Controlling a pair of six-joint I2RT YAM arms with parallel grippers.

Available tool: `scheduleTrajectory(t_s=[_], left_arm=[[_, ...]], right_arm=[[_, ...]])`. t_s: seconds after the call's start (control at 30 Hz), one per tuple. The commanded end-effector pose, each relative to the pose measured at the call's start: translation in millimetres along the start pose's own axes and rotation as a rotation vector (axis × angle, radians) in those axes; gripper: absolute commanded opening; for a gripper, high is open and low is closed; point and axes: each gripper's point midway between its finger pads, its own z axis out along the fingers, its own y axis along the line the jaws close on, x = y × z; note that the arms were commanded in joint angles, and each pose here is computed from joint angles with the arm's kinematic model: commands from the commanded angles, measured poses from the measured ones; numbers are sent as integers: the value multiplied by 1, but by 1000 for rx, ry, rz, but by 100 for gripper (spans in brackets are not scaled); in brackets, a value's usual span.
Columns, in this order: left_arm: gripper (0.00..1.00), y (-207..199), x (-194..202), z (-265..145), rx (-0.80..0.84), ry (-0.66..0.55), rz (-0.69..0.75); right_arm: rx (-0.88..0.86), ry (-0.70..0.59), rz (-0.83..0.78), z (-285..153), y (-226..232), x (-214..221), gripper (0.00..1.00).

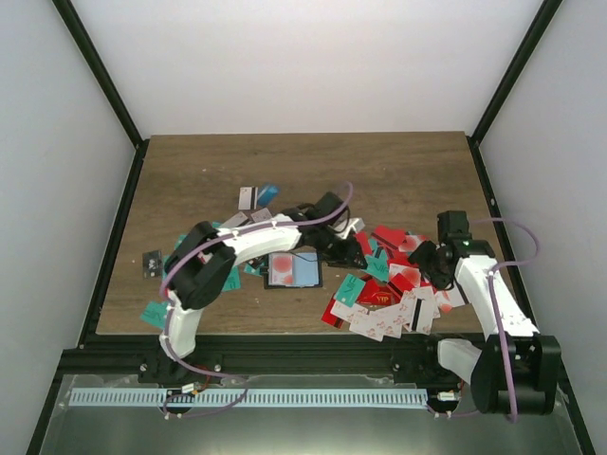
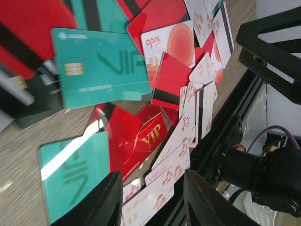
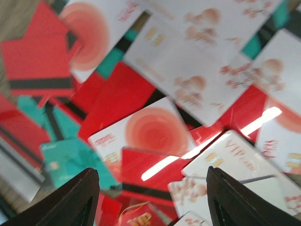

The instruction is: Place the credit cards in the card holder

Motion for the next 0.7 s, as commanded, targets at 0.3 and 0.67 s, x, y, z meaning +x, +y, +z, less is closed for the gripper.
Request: scheduleTrajectory(t_s=[0.3,0.67], left_arm=[[44,-16,1,72,83,124,-34],[48,-8,4,104,64,147,-90]], right_arm=[[175,-37,185,22,-53,-1,47],[144,58,271,48,-63,32,32]])
